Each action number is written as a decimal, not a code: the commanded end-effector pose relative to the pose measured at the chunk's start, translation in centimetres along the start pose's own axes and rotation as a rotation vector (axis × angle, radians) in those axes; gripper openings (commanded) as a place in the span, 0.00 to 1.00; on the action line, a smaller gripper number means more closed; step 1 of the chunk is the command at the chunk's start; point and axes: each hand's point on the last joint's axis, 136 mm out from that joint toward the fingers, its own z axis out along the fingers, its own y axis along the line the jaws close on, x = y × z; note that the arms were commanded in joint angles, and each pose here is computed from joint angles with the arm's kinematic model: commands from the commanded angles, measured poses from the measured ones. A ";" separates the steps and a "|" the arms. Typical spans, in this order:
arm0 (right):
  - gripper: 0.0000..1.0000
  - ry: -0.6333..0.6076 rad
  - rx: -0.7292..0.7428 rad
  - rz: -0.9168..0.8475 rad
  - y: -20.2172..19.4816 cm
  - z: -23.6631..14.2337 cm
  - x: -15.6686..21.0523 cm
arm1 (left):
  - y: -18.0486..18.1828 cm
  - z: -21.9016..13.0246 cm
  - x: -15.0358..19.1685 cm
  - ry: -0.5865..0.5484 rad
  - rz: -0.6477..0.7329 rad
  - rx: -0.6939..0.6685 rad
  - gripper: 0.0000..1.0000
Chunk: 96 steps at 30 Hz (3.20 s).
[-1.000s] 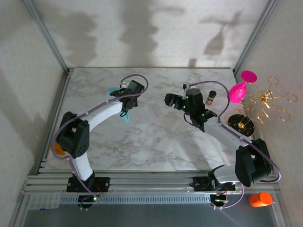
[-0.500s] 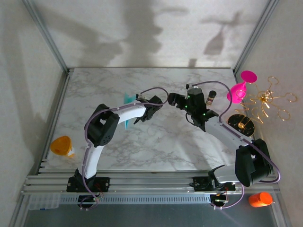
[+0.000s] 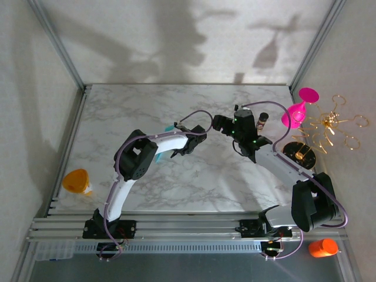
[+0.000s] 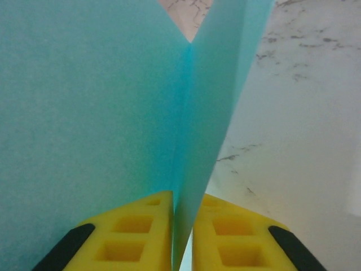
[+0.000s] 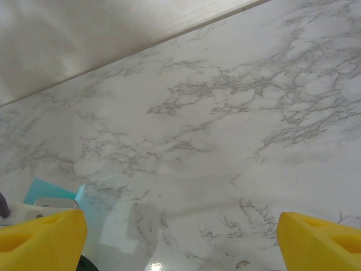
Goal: Fold a paper plane with a square sheet of paper (pick it up from the middle)
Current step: Turn over the paper at the center of the table, then fifth fold the wing at the center of the table.
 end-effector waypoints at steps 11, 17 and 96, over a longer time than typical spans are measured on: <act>0.88 -0.061 0.135 0.085 -2.9 -1.3 -0.9 | -2.2 -5.0 -0.6 0.019 -0.107 0.292 0.35; 0.88 -0.088 0.143 0.115 -3.5 -1.9 -1.5 | -3.0 -9.2 -2.2 0.012 -0.190 0.549 0.46; 0.64 0.560 -0.120 0.555 3.8 3.2 16.6 | -4.2 -6.3 1.2 0.274 -0.583 1.034 0.13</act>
